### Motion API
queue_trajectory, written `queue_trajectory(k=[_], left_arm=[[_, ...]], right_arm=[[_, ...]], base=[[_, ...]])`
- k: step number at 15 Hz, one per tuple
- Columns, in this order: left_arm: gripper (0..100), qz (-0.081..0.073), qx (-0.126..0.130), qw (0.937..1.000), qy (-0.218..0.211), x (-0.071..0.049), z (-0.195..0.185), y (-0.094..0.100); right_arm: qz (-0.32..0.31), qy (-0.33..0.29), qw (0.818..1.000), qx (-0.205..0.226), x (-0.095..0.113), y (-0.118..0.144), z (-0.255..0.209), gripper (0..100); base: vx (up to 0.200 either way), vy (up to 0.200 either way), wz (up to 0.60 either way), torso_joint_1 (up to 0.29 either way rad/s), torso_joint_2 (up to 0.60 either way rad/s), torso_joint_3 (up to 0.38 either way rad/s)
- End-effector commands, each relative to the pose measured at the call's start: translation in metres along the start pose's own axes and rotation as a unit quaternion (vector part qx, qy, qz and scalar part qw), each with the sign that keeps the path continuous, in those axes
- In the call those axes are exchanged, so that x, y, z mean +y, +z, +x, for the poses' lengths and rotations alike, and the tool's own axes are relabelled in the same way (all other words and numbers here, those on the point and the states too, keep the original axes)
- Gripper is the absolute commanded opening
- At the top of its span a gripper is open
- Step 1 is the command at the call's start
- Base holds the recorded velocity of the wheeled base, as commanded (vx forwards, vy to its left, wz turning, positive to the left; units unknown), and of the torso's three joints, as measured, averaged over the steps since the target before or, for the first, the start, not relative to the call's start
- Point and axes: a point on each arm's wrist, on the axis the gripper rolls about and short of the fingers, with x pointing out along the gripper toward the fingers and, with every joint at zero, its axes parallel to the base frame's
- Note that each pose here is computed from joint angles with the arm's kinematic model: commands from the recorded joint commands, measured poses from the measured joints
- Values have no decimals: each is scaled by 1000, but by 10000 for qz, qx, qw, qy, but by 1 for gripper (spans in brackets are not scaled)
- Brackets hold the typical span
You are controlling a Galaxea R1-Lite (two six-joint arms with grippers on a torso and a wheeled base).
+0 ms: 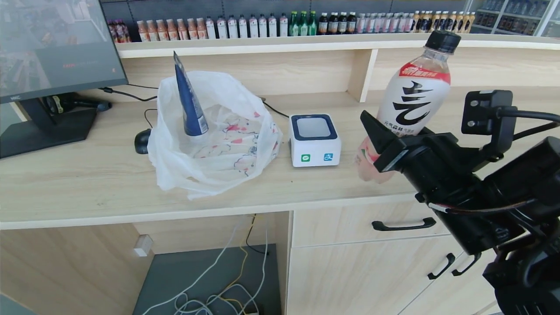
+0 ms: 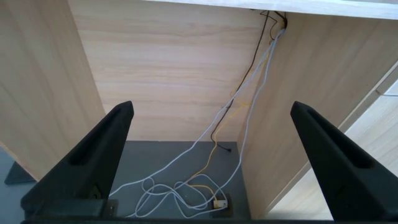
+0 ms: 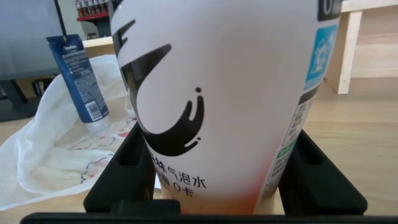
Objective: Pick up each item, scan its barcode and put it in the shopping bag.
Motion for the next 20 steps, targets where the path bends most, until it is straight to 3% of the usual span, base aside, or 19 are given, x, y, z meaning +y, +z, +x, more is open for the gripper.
queue_trajectory(k=[1, 8, 12, 15, 20], left_arm=[[100, -1, -1, 10000, 7, 0, 0, 0], [100, -1, -1, 10000, 7, 0, 0, 0], [100, -1, -1, 10000, 7, 0, 0, 0], [100, -1, -1, 10000, 7, 0, 0, 0], [100, -1, -1, 10000, 7, 0, 0, 0]], right_arm=[[0, 132, 9999, 0, 0, 2, -3, 0], [42, 43, 9999, 107, 3, 2, 14, 0], [589, 42, 9980, 241, 8, -4, 43, 0], [1160, 68, 9932, 94, 14, -2, 78, 0], [2001, 767, 9765, -226, 19, 2, 117, 0]], base=[[0, 0, 0, 0, 0, 0], [0, 0, 0, 0, 0, 0], [0, 0, 0, 0, 0, 0], [0, 0, 0, 0, 0, 0], [0, 0, 0, 0, 0, 0]])
